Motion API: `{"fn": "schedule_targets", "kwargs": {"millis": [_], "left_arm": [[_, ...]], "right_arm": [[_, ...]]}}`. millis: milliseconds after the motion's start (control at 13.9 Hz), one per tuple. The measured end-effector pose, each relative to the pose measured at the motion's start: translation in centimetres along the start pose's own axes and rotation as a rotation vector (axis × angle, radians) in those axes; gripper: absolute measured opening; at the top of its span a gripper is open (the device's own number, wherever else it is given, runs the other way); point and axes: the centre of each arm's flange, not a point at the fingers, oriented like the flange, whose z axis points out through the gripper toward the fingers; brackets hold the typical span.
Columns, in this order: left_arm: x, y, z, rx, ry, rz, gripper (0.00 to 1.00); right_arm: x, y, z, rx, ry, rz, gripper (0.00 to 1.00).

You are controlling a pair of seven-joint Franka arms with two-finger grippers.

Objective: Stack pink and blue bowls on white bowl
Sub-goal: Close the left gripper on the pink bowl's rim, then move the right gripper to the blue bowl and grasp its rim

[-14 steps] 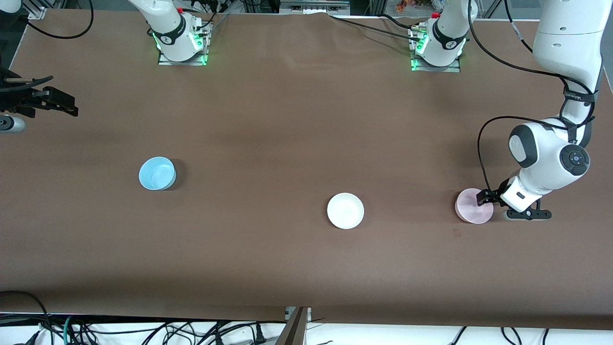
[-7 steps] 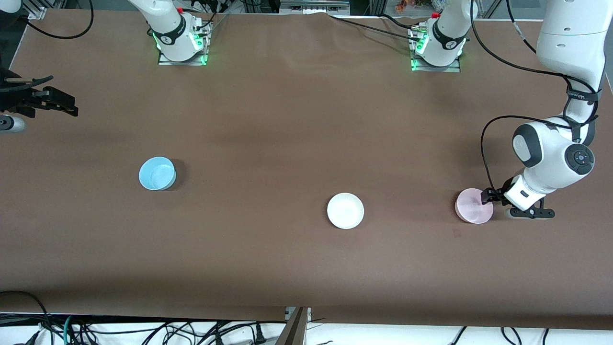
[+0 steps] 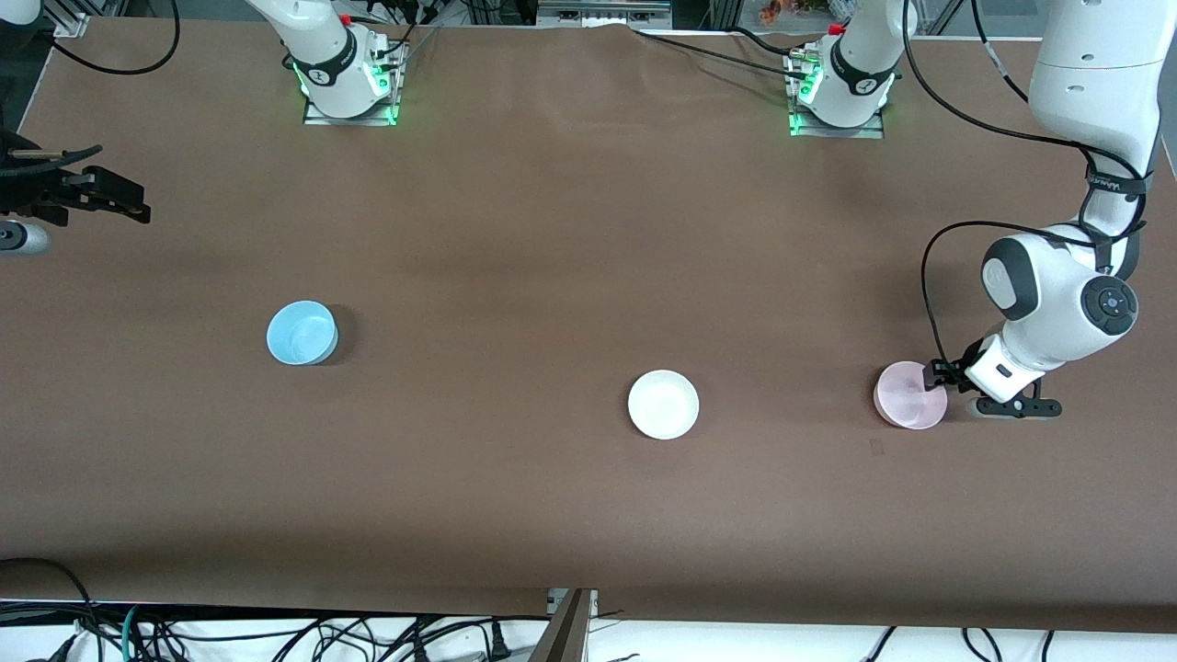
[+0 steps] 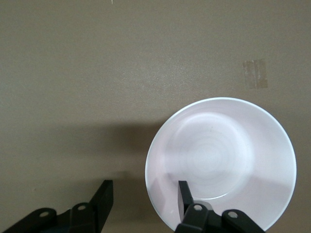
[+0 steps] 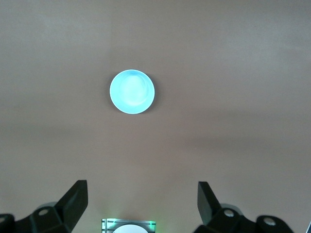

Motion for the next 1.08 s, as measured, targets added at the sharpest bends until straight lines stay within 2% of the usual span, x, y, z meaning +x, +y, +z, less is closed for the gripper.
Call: {"fn": "schedule_targets", "kwargs": {"millis": [72,360,575,791,1079], "left_arm": [[0.0,0.0,0.0,0.0,0.0,0.0,0.56],[0.0,0.0,0.0,0.0,0.002,0.001,0.51],[0.0,0.1,0.0,-0.013,0.006,-0.015,0.5],[0.1,0.2,0.0,-0.016,0.007,-0.016,0.49],[0.1,0.2,0.0,-0.016,0.008,-0.016,0.47]], "right_arm": [[0.0,-0.1,0.0,0.0,0.0,-0.003,1.0],[0.6,-0.9,0.7,0.003,-0.014,-0.017,1.0],[1.7,-0.9,2.5,0.005,-0.04,-0.018,1.0],[4.8,-0.8,7.0,0.007,-0.066,-0.021,1.0],[8.0,-0.6,13.7,0.007,-0.066,-0.023,1.0]]}}
